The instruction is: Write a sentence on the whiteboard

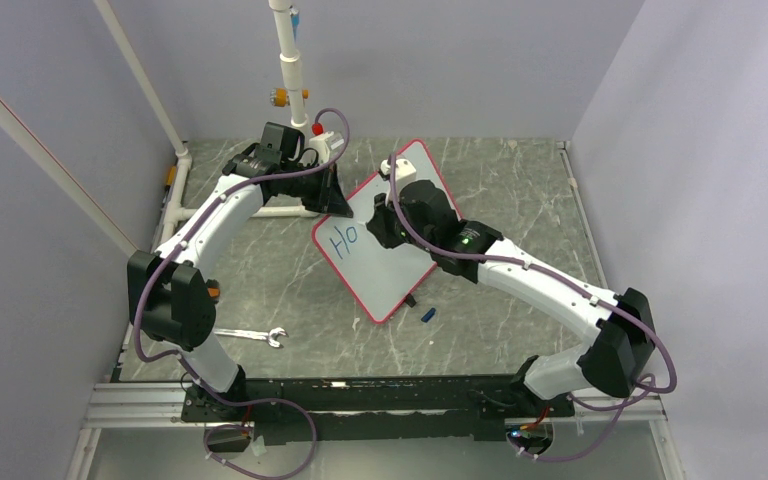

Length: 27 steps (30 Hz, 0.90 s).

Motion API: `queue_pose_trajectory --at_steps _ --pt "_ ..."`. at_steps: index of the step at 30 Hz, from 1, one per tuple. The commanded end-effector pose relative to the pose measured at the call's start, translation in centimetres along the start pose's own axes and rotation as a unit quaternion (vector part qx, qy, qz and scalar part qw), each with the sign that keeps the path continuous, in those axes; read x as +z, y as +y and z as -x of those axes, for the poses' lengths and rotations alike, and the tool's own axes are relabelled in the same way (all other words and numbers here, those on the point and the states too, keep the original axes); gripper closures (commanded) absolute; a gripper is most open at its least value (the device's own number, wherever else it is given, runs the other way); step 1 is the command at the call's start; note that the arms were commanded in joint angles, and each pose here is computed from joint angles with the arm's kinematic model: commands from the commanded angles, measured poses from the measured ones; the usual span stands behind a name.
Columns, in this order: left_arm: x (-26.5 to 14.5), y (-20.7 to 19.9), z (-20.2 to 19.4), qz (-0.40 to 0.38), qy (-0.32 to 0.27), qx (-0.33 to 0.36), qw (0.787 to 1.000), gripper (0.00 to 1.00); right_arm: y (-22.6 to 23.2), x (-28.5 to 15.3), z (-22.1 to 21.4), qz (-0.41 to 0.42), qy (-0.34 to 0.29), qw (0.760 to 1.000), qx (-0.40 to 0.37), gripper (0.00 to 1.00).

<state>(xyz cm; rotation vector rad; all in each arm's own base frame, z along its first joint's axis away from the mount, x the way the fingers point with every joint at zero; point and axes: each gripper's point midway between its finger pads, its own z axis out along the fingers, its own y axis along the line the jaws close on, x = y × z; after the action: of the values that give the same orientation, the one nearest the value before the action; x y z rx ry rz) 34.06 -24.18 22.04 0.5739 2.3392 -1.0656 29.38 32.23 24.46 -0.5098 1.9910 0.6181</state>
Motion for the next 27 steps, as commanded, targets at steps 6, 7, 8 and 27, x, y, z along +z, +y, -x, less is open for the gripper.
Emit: queue_pose_trajectory --at_steps 6,7,8,27 --pt "-1.0 0.8 1.2 0.046 -0.026 0.058 0.997 1.0 0.4 0.6 2.9 -0.007 -0.032 0.999 0.011 1.0" --pt "-1.0 0.8 1.2 0.046 -0.026 0.058 0.997 1.0 0.3 0.6 2.8 -0.008 -0.03 0.999 0.011 1.0" --pt "-1.0 0.7 1.2 0.045 -0.026 0.058 0.997 1.0 0.2 0.7 2.7 -0.01 -0.029 0.999 0.011 1.0" --pt "-1.0 0.8 1.2 0.05 -0.026 0.06 0.997 1.0 -0.3 0.9 -0.5 -0.014 0.01 1.0 0.02 1.0"
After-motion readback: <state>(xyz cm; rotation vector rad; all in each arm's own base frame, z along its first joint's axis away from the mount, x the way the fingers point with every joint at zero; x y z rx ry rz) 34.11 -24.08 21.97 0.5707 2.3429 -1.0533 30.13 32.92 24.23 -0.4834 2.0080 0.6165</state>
